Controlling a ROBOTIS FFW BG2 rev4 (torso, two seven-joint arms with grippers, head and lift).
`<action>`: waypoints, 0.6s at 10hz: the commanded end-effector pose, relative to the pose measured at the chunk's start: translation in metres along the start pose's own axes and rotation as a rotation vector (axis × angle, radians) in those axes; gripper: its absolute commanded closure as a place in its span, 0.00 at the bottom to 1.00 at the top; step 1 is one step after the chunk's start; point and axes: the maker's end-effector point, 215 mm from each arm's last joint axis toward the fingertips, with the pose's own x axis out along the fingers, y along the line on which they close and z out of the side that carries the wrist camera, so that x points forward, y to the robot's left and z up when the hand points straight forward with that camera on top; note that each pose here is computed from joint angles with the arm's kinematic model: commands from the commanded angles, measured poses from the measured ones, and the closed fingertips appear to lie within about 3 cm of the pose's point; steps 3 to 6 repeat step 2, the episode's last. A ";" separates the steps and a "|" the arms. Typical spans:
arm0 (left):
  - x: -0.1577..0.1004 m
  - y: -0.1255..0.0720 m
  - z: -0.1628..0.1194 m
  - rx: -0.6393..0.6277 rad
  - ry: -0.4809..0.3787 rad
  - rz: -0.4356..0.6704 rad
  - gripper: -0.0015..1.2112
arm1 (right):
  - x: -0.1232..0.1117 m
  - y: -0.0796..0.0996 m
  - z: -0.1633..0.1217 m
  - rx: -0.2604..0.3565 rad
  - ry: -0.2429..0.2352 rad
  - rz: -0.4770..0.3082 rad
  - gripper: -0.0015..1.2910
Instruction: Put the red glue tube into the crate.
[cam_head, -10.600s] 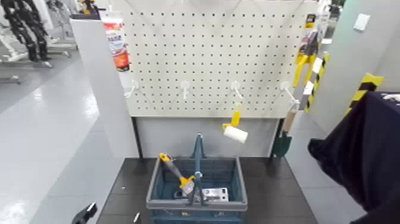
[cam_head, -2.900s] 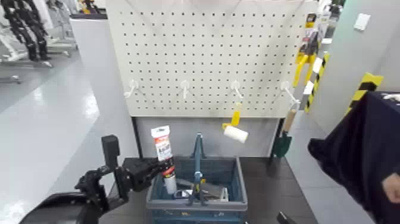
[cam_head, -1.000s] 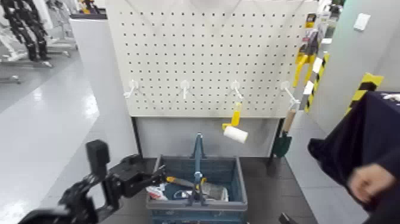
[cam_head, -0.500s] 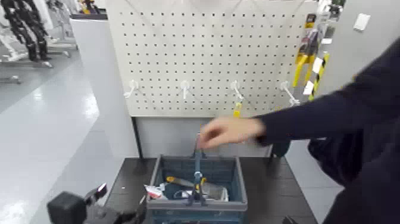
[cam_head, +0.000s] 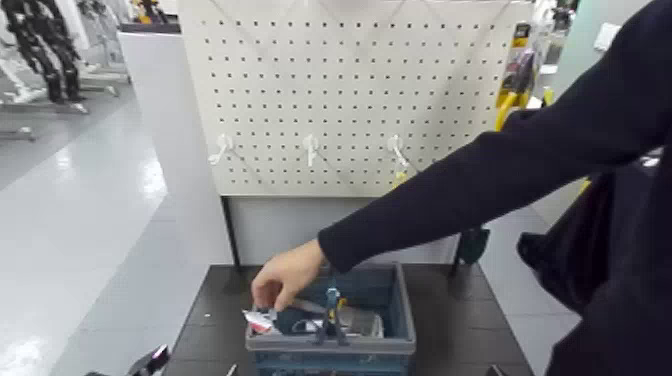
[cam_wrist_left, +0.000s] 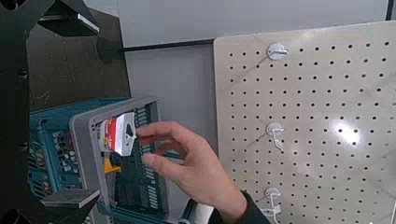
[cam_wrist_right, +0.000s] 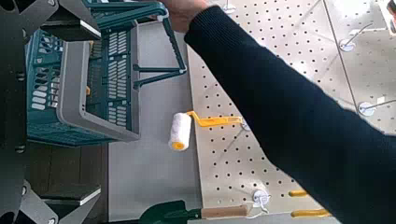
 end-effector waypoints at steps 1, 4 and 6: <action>0.001 -0.002 0.001 0.004 -0.002 -0.004 0.07 | 0.001 0.001 0.000 -0.008 0.004 0.005 0.11; 0.001 -0.003 0.001 0.006 0.000 -0.008 0.08 | 0.002 0.001 0.000 -0.019 0.012 0.007 0.11; 0.001 -0.003 0.001 0.006 0.000 -0.008 0.08 | 0.002 0.001 0.000 -0.019 0.012 0.007 0.11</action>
